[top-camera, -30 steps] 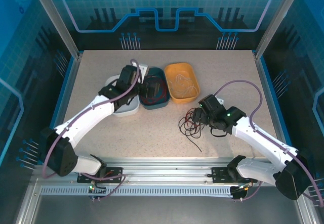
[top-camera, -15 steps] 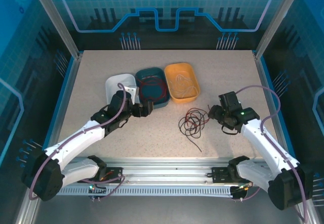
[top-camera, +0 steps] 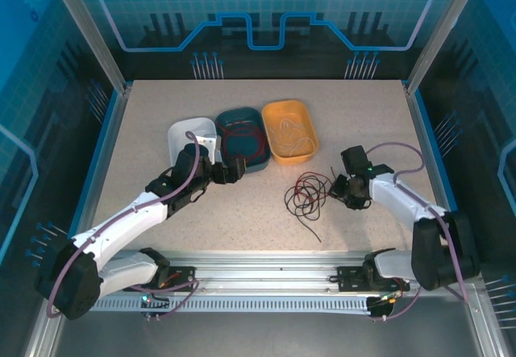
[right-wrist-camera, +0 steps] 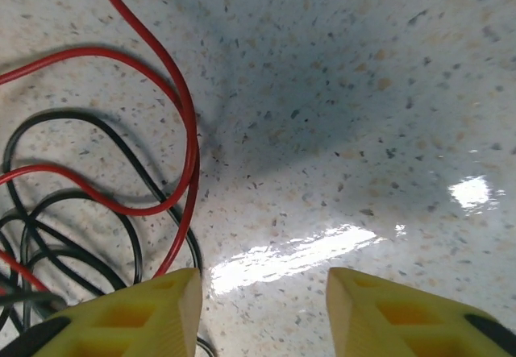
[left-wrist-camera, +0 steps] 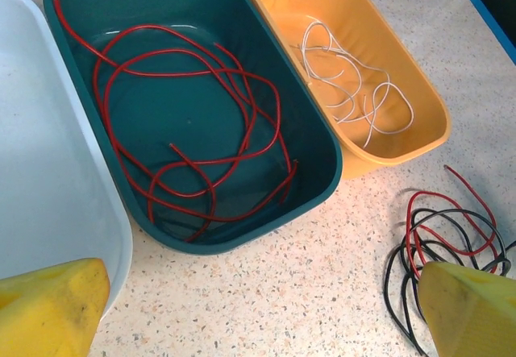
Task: Untangle the cables
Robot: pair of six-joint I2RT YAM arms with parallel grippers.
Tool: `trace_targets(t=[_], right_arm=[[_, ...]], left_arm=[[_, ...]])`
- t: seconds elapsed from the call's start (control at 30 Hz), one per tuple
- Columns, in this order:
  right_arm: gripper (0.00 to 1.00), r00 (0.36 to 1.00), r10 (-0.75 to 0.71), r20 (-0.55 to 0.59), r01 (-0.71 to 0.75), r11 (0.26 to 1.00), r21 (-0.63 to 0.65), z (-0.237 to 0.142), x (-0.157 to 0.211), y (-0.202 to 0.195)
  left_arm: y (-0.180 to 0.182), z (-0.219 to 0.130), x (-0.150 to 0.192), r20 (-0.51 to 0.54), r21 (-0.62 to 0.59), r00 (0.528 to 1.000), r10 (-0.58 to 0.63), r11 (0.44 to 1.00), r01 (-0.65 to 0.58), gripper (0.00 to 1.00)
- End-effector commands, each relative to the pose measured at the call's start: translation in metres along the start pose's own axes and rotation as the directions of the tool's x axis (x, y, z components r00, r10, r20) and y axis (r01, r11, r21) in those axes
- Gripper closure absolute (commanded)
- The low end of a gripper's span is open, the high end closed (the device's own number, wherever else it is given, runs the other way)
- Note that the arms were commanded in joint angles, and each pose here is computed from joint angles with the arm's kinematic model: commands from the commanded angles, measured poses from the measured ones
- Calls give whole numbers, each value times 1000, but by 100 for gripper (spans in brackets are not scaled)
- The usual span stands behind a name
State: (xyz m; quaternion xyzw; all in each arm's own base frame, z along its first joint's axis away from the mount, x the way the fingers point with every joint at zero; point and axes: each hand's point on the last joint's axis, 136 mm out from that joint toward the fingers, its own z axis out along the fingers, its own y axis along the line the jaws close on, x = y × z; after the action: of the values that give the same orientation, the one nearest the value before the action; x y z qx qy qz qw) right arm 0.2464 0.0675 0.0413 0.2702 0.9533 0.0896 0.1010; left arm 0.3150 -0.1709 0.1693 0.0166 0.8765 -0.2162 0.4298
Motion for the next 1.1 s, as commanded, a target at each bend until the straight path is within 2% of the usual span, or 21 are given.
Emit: trace_targets(t=[0.0, 0.17, 0.47, 0.53, 0.8, 1.07], right_arm=[[59, 1000, -7, -14, 6, 997, -74, 3, -12, 23], [57, 999, -34, -7, 33, 995, -99, 9, -16, 37], [58, 999, -18, -31, 16, 997, -71, 26, -15, 33], [60, 999, -16, -43, 13, 997, -71, 30, -14, 34], [84, 999, -16, -32, 13, 997, -76, 24, -13, 33], [90, 997, -51, 65, 55, 996, -70, -19, -22, 28]], left_arm=[[-3, 3, 4, -14, 17, 1000, -10, 1000, 10, 1], [-1, 0, 6, -19, 8, 1000, -11, 1000, 11, 1], [1, 0, 8, -23, 3, 1000, -13, 1000, 13, 1], [1, 0, 9, -25, 1, 1000, -14, 1000, 14, 1], [7, -3, 12, -29, -25, 999, -13, 1000, 12, 1], [1, -12, 0, 45, 7, 999, -4, 1000, 4, 1]])
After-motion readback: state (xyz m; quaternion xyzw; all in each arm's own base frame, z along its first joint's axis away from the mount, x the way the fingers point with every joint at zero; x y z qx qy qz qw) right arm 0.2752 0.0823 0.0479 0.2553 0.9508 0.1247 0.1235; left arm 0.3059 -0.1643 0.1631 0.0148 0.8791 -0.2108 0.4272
